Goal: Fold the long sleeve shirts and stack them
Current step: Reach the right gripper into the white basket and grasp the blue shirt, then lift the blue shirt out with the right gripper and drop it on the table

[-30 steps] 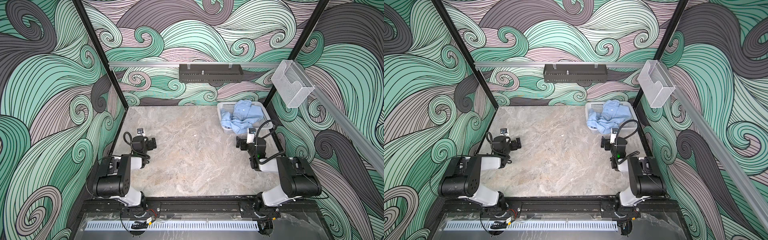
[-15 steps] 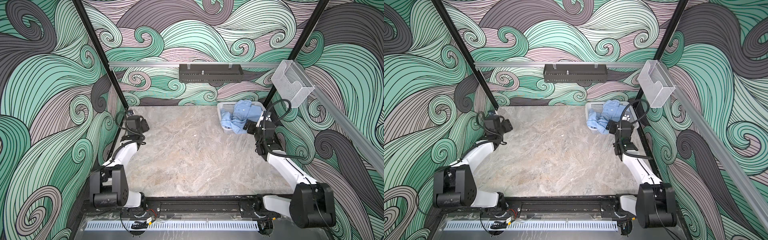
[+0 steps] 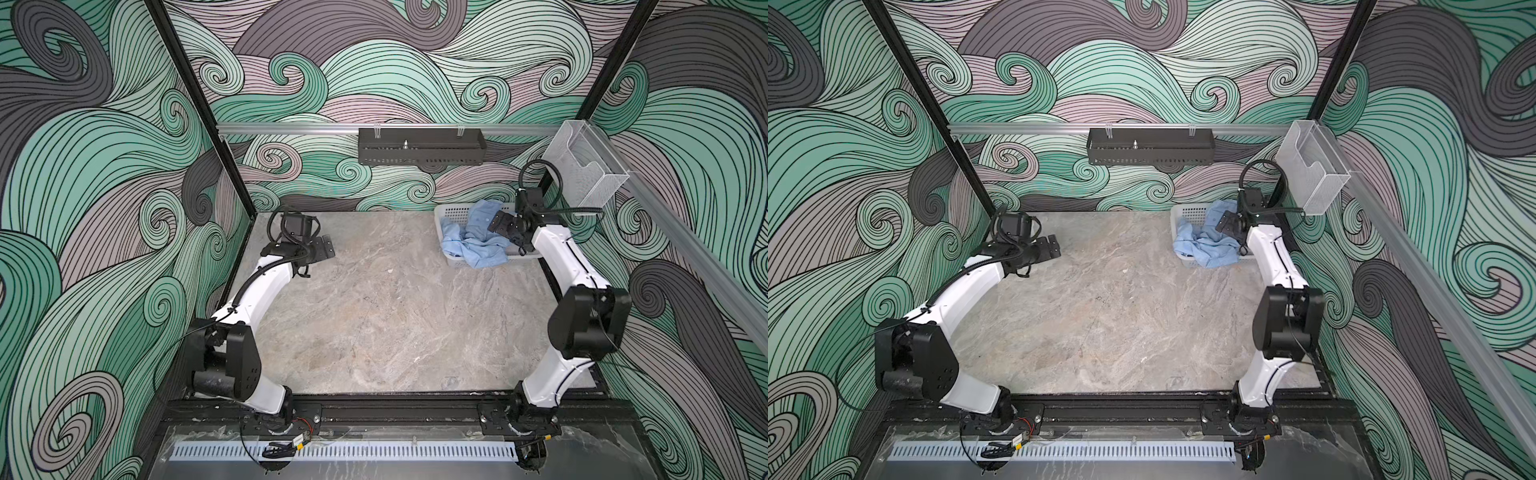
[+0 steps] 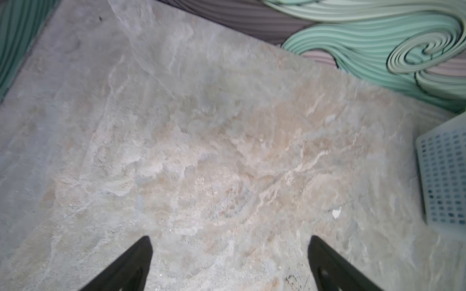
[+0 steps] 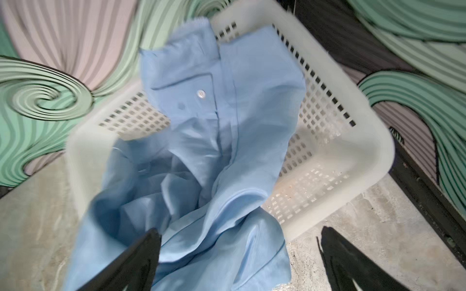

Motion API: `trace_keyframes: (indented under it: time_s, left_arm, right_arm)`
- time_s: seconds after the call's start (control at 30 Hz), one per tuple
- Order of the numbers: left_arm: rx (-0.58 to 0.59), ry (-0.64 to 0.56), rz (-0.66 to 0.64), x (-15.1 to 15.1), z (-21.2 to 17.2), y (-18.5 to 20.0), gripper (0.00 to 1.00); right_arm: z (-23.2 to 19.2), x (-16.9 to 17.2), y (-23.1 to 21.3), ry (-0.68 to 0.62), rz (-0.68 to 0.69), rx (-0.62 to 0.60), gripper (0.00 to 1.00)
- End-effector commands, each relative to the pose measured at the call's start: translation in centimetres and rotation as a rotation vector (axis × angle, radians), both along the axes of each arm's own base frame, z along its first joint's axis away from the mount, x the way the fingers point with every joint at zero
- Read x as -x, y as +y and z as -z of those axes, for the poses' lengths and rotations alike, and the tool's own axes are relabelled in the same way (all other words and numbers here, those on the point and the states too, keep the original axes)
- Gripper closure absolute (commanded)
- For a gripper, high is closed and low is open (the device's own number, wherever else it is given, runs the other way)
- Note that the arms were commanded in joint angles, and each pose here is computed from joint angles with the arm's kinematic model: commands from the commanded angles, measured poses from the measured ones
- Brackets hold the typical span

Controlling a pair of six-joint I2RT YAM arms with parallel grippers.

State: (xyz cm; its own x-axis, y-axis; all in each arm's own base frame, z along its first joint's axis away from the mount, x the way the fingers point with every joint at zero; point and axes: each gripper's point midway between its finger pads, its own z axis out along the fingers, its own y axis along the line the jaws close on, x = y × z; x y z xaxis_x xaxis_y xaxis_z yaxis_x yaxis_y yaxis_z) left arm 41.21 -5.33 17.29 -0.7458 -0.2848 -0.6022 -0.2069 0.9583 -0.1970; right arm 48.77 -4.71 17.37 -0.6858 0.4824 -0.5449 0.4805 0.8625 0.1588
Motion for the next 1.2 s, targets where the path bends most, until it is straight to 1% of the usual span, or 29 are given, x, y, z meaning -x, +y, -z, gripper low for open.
trace_keyframes:
  time_s: [0.0, 0.1, 0.2, 0.27, 0.37, 0.4, 0.47, 0.5, 0.53, 0.57, 0.6, 0.63, 0.67, 0.73, 0.77, 0.8, 0.87, 0.97, 1.07, 1.17]
  left_arm:
    - [-0.002, 0.079, -0.008, 0.8, 0.3, -0.3, 0.01]
    - [-0.003, 0.111, -0.012, 0.9, 0.9, -0.4, 0.01]
    - [0.005, 0.110, -0.004, 0.8, 0.9, -0.6, 0.02]
    - [0.005, 0.104, -0.001, 0.7, 0.6, -0.7, 0.02]
    - [0.008, 0.095, 0.011, 0.7, 0.2, -0.8, 0.08]
    - [0.011, 0.088, 0.020, 0.6, -0.2, -0.9, 0.10]
    - [0.016, 0.087, 0.034, 0.7, -0.8, -1.2, 0.16]
    - [0.018, 0.081, 0.045, 0.7, -1.3, -1.3, 0.19]
    - [0.017, 0.072, 0.057, 0.8, -1.9, -1.4, 0.20]
    - [0.012, 0.060, 0.067, 0.9, -2.5, -1.4, 0.20]
    - [-0.004, 0.045, 0.077, 1.0, -3.4, -1.2, 0.20]
    - [-0.027, 0.021, 0.089, 1.1, -4.5, -1.0, 0.20]
    - [-0.046, 0.000, 0.099, 1.2, -5.3, -0.8, 0.21]
    - [-0.086, -0.070, 0.110, 1.6, -7.6, -0.2, 0.22]
    - [-0.100, -0.088, 0.112, 1.6, -8.0, 0.0, 0.21]
    - [-0.111, -0.140, 0.118, 2.3, -9.9, 0.3, 0.20]
    - [-0.138, -0.184, 0.130, 3.1, -11.5, 0.6, 0.17]
    - [-0.175, -0.241, 0.122, 4.5, -13.6, 1.5, 0.16]
    - [-0.197, -0.272, 0.100, 5.8, -15.1, 2.3, 0.16]
    - [-0.201, -0.303, 0.087, 7.0, -16.3, 2.7, 0.15]
  right_arm:
    - [3.1, 1.0, 0.3, 0.153, 0.013, -0.080, 0.01]
    - [5.1, -0.5, 0.5, 0.192, 0.013, -0.104, 0.01]
    - [6.6, -2.3, 0.5, 0.197, 0.015, -0.121, 0.01]
    - [7.3, -3.6, 0.6, 0.194, 0.011, -0.132, 0.03]
    - [7.9, -5.5, 1.0, 0.175, 0.002, -0.159, 0.13]
    - [7.9, -6.0, 1.1, 0.166, -0.001, -0.166, 0.17]
    - [7.8, -7.0, 1.5, 0.145, -0.016, -0.193, 0.33]
    - [7.3, -7.5, 1.9, 0.126, -0.028, -0.209, 0.45]
    - [6.4, -7.9, 2.2, 0.100, -0.043, -0.219, 0.61]
    - [5.4, -8.2, 2.4, 0.073, -0.053, -0.217, 0.72]
    - [3.8, -8.4, 2.7, 0.038, -0.068, -0.208, 0.82]
    - [1.7, -8.5, 3.1, -0.008, -0.086, -0.202, 0.89]
    - [-0.4, -8.6, 3.5, -0.049, -0.104, -0.197, 0.93]
    - [-5.7, -8.2, 4.9, -0.149, -0.155, -0.183, 0.99]
    - [-8.2, -7.7, 5.4, -0.193, -0.173, -0.175, 1.00]
    - [-10.8, -7.0, 6.2, -0.241, -0.197, -0.166, 1.00]
    - [-15.5, -5.2, 7.5, -0.325, -0.237, -0.165, 1.00]
    - [-22.2, -1.6, 10.2, -0.452, -0.327, -0.174, 1.00]
    - [-28.9, 2.8, 13.8, -0.595, -0.459, -0.186, 1.00]
    - [-34.6, 7.7, 18.4, -0.733, -0.645, -0.173, 1.00]
